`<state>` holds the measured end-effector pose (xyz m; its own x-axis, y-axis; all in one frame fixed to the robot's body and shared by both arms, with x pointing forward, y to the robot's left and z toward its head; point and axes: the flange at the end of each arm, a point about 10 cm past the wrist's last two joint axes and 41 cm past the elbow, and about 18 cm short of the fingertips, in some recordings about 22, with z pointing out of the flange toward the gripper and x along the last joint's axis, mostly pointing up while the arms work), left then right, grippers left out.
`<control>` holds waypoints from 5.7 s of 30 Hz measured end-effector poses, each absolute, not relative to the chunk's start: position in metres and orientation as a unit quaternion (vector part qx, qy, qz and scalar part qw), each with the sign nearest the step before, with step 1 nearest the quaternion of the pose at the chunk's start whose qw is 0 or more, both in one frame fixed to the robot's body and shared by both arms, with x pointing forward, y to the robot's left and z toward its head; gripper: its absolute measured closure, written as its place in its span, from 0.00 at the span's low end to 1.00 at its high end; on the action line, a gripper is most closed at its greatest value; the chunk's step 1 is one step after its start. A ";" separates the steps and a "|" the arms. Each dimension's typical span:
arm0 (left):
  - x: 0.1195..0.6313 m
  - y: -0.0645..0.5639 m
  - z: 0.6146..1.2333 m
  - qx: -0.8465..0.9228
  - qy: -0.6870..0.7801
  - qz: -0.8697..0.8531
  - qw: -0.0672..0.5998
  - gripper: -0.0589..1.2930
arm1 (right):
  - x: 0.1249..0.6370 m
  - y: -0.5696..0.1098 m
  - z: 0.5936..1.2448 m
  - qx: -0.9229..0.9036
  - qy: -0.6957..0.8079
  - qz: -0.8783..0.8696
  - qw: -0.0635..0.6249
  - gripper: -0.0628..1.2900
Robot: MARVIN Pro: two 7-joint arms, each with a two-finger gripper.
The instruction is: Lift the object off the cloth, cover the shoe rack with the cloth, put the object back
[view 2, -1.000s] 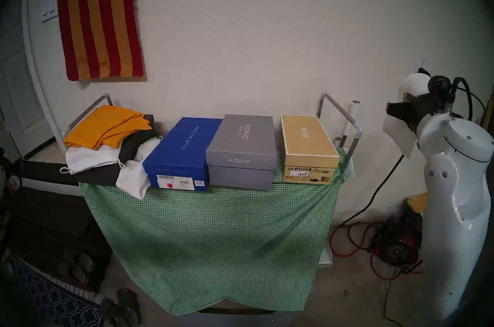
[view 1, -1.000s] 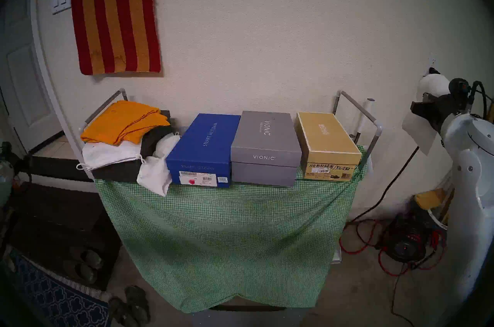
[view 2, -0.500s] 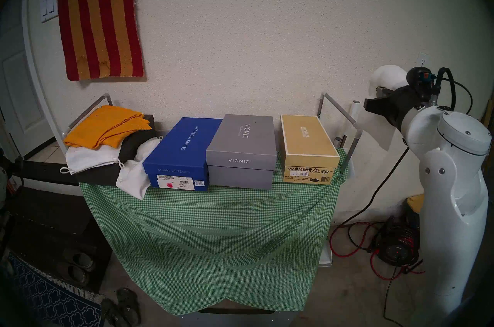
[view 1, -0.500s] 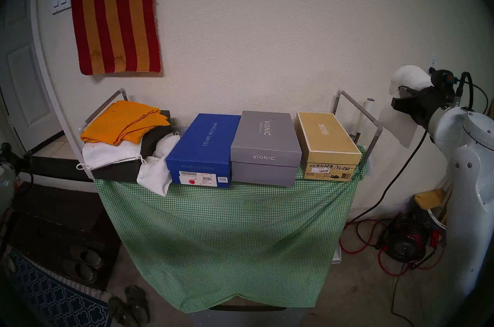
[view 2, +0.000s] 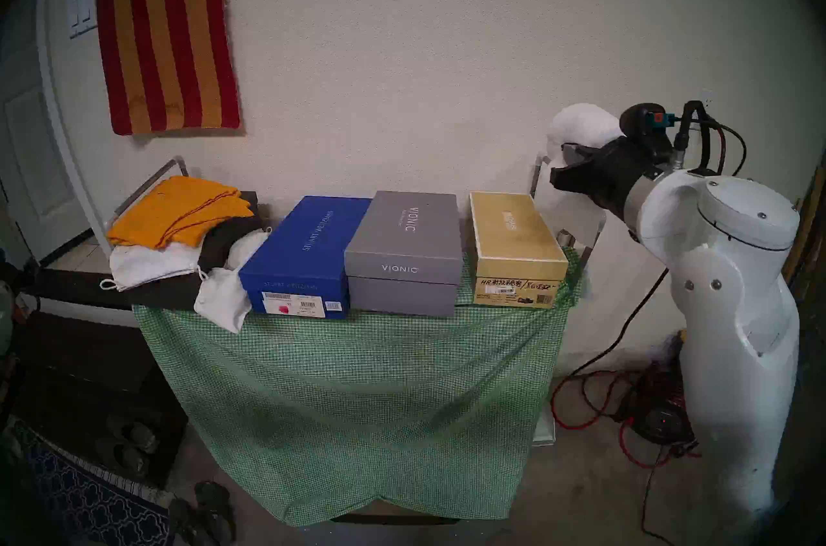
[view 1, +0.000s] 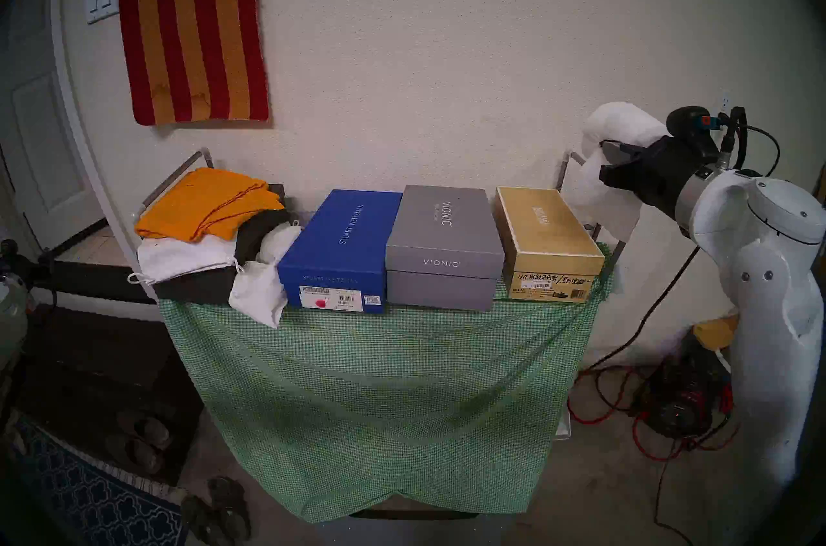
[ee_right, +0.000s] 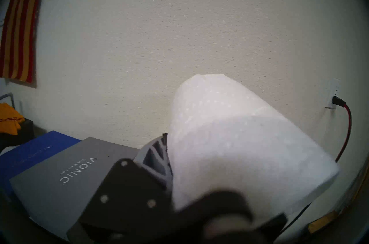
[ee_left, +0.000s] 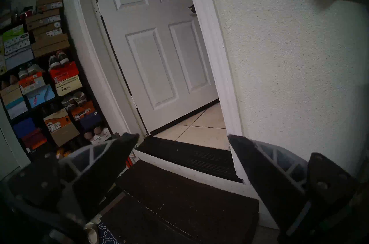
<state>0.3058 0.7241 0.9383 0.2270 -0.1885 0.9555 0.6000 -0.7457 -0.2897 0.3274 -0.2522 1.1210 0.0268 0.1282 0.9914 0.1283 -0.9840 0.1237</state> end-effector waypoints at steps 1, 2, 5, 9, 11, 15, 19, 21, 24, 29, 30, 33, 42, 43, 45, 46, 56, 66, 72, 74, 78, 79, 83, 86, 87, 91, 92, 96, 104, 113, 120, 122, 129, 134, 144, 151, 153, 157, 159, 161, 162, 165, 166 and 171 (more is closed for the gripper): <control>0.306 0.724 0.938 -0.711 -0.145 -0.606 0.326 0.02 | 0.327 -0.251 1.121 -0.716 -0.091 -0.692 0.003 0.85; 0.306 0.724 0.938 -0.710 -0.145 -0.607 0.327 0.02 | 0.328 -0.250 1.121 -0.716 -0.092 -0.692 0.005 0.85; 0.305 0.722 0.938 -0.702 -0.146 -0.614 0.330 0.02 | 0.328 -0.242 1.119 -0.717 -0.098 -0.690 0.022 0.85; 0.303 0.720 0.937 -0.692 -0.148 -0.623 0.334 0.02 | 0.329 -0.234 1.115 -0.719 -0.100 -0.687 0.035 0.85; 0.303 0.719 0.936 -0.688 -0.149 -0.626 0.335 0.02 | 0.329 -0.231 1.113 -0.721 -0.100 -0.685 0.040 0.85; 0.301 0.717 0.935 -0.679 -0.151 -0.634 0.339 0.02 | 0.330 -0.223 1.107 -0.726 -0.101 -0.679 0.050 0.85; 0.299 0.714 0.933 -0.670 -0.152 -0.641 0.342 0.02 | 0.335 -0.218 1.098 -0.735 -0.098 -0.669 0.058 0.85; 0.299 0.713 0.933 -0.666 -0.153 -0.644 0.343 0.02 | 0.339 -0.218 1.093 -0.740 -0.093 -0.664 0.058 0.85; 0.297 0.712 0.931 -0.659 -0.155 -0.650 0.346 0.02 | 0.348 -0.220 1.084 -0.751 -0.082 -0.653 0.056 0.85; 0.295 0.709 0.929 -0.649 -0.157 -0.658 0.349 0.02 | 0.361 -0.224 1.074 -0.761 -0.065 -0.644 0.047 0.85; 0.294 0.708 0.929 -0.646 -0.157 -0.660 0.350 0.02 | 0.365 -0.225 1.071 -0.763 -0.061 -0.642 0.045 0.85; 0.293 0.706 0.928 -0.641 -0.158 -0.664 0.351 0.02 | 0.371 -0.225 1.068 -0.766 -0.055 -0.640 0.042 0.85; 0.288 0.701 0.924 -0.624 -0.161 -0.676 0.356 0.02 | 0.393 -0.219 1.062 -0.769 -0.040 -0.636 0.039 0.85; 0.287 0.701 0.924 -0.623 -0.162 -0.677 0.356 0.02 | 0.394 -0.219 1.062 -0.770 -0.039 -0.636 0.038 0.85; 0.286 0.700 0.924 -0.620 -0.162 -0.679 0.357 0.02 | 0.399 -0.218 1.059 -0.771 -0.036 -0.634 0.036 0.85; 0.286 0.699 0.923 -0.618 -0.163 -0.681 0.358 0.02 | 0.403 -0.217 1.058 -0.773 -0.034 -0.633 0.035 0.85; 0.280 0.693 0.920 -0.599 -0.167 -0.694 0.362 0.02 | 0.426 -0.212 1.036 -0.791 -0.019 -0.612 0.015 0.85; 0.274 0.687 0.917 -0.584 -0.168 -0.705 0.366 0.02 | 0.441 -0.212 1.027 -0.798 -0.006 -0.602 -0.011 0.85; 0.271 0.683 0.916 -0.574 -0.167 -0.712 0.369 0.02 | 0.447 -0.213 1.024 -0.800 -0.001 -0.600 -0.027 0.85; 0.270 0.682 0.916 -0.571 -0.166 -0.714 0.369 0.02 | 0.449 -0.212 1.022 -0.801 0.000 -0.598 -0.031 0.85; 0.268 0.680 0.915 -0.567 -0.166 -0.717 0.370 0.02 | 0.451 -0.212 1.021 -0.802 0.001 -0.596 -0.038 0.85; 0.267 0.680 0.915 -0.565 -0.166 -0.718 0.371 0.02 | 0.452 -0.212 1.020 -0.802 0.001 -0.596 -0.041 0.85; 0.266 0.678 0.914 -0.560 -0.166 -0.722 0.372 0.02 | 0.454 -0.212 1.019 -0.803 0.001 -0.594 -0.048 0.85; 0.264 0.677 0.913 -0.557 -0.166 -0.724 0.373 0.02 | 0.454 -0.211 1.019 -0.803 0.000 -0.594 -0.052 0.85; 0.264 0.676 0.913 -0.555 -0.166 -0.724 0.373 0.02 | 0.454 -0.211 1.019 -0.803 0.000 -0.593 -0.053 0.85; 0.262 0.675 0.912 -0.551 -0.167 -0.727 0.374 0.02 | 0.454 -0.210 1.020 -0.804 -0.002 -0.592 -0.057 0.85; 0.262 0.674 0.912 -0.550 -0.167 -0.728 0.374 0.02 | 0.454 -0.210 1.020 -0.804 -0.002 -0.591 -0.058 0.85; 0.260 0.673 0.912 -0.547 -0.167 -0.729 0.377 0.02 | 0.454 -0.210 1.022 -0.806 -0.004 -0.589 -0.062 0.85; 0.258 0.671 0.910 -0.545 -0.167 -0.728 0.382 0.02 | 0.454 -0.210 1.023 -0.810 -0.007 -0.582 -0.066 0.85; 0.256 0.668 0.910 -0.542 -0.168 -0.727 0.387 0.02 | 0.454 -0.214 1.025 -0.813 -0.002 -0.579 -0.063 0.64; 0.255 0.667 0.910 -0.540 -0.168 -0.726 0.391 0.02 | 0.453 -0.218 1.025 -0.814 0.005 -0.578 -0.059 0.11; 0.255 0.667 0.910 -0.540 -0.168 -0.726 0.391 0.02 | 0.453 -0.219 1.025 -0.814 0.005 -0.578 -0.059 0.08; 0.255 0.665 0.910 -0.537 -0.169 -0.726 0.395 0.02 | 0.450 -0.225 1.027 -0.812 0.012 -0.580 -0.069 0.07; 0.254 0.664 0.911 -0.535 -0.170 -0.726 0.397 0.02 | 0.445 -0.231 1.034 -0.806 0.020 -0.587 -0.072 0.07; 0.255 0.661 0.912 -0.533 -0.165 -0.729 0.396 0.02 | 0.435 -0.248 1.050 -0.794 0.042 -0.601 -0.078 0.07; 0.251 0.660 0.909 -0.533 -0.164 -0.729 0.396 0.02 | 0.429 -0.254 1.053 -0.792 0.051 -0.604 -0.078 0.06; 0.251 0.660 0.909 -0.533 -0.164 -0.729 0.396 0.02 | 0.429 -0.254 1.053 -0.792 0.051 -0.604 -0.078 0.06; 0.251 0.660 0.909 -0.533 -0.164 -0.730 0.396 0.02 | 0.428 -0.255 1.054 -0.792 0.052 -0.604 -0.077 0.06; 0.250 0.660 0.909 -0.532 -0.164 -0.730 0.396 0.02 | 0.426 -0.255 1.054 -0.791 0.052 -0.605 -0.076 0.06; 0.250 0.660 0.909 -0.531 -0.164 -0.731 0.396 0.02 | 0.424 -0.255 1.055 -0.791 0.052 -0.605 -0.076 0.06; 0.250 0.660 0.910 -0.531 -0.164 -0.731 0.396 0.02 | 0.423 -0.255 1.055 -0.791 0.052 -0.605 -0.076 0.06; 0.250 0.660 0.911 -0.528 -0.164 -0.733 0.396 0.02 | 0.416 -0.258 1.058 -0.787 0.052 -0.610 -0.078 0.06; 0.249 0.660 0.911 -0.527 -0.164 -0.734 0.396 0.02 | 0.414 -0.258 1.059 -0.786 0.052 -0.611 -0.079 0.06; 0.248 0.659 0.912 -0.523 -0.165 -0.737 0.395 0.02 | 0.400 -0.266 1.068 -0.776 0.052 -0.621 -0.095 0.06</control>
<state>0.2485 0.6595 0.9119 -0.1404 -0.4085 0.9019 0.7547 -0.6338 -0.1695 0.3996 -0.2664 1.0676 0.2224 0.0366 0.9743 -0.1985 -0.9767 0.0820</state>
